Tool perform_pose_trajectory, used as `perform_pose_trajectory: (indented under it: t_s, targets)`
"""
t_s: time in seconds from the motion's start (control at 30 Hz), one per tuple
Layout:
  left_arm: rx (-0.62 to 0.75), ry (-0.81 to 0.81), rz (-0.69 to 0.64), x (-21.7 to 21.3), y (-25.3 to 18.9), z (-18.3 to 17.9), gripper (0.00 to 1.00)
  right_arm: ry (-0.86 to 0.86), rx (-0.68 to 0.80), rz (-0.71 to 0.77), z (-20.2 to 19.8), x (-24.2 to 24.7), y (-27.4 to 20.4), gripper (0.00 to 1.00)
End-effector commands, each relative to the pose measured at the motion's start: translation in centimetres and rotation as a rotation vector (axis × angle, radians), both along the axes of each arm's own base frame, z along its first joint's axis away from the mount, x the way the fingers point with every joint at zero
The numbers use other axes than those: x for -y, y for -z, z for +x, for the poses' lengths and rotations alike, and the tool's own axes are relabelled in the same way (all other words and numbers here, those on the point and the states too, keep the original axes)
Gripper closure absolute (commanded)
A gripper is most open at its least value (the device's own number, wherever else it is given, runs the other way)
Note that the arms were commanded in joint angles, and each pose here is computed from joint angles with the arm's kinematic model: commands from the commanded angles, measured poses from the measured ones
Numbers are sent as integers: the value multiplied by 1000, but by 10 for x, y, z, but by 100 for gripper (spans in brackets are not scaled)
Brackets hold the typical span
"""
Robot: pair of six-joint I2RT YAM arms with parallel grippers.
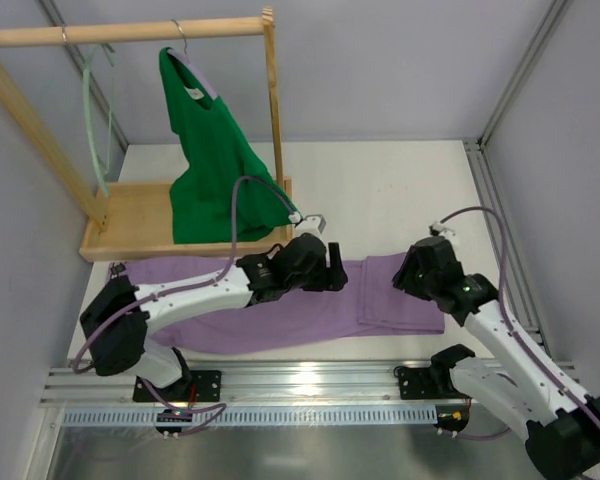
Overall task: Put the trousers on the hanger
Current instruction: Fold the trousers
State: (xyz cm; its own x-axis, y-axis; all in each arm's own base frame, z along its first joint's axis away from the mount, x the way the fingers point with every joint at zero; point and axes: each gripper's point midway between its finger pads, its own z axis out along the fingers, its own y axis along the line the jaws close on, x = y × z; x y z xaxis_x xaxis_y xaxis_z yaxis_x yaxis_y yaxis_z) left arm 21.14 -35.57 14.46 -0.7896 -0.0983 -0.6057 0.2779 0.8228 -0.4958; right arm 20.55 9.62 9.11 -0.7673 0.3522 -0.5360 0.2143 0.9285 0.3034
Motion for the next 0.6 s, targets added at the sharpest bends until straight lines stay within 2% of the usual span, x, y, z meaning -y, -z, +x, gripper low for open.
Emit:
perform_pose_trajectory:
  t_s: [0.0, 0.27, 0.43, 0.57]
  targets:
    - [45, -15, -85, 34, -13, 19, 31, 158, 129, -60, 10, 43, -51, 53]
    - [-42, 45, -9, 83, 44, 33, 32, 240, 396, -16, 1, 67, -145, 52]
    - [-83, 70, -49, 99, 62, 30, 32, 234, 501, -2, -13, 74, -183, 52]
    - [-111, 90, -19, 111, 80, 25, 32, 218, 544, -5, -19, 76, -198, 51]
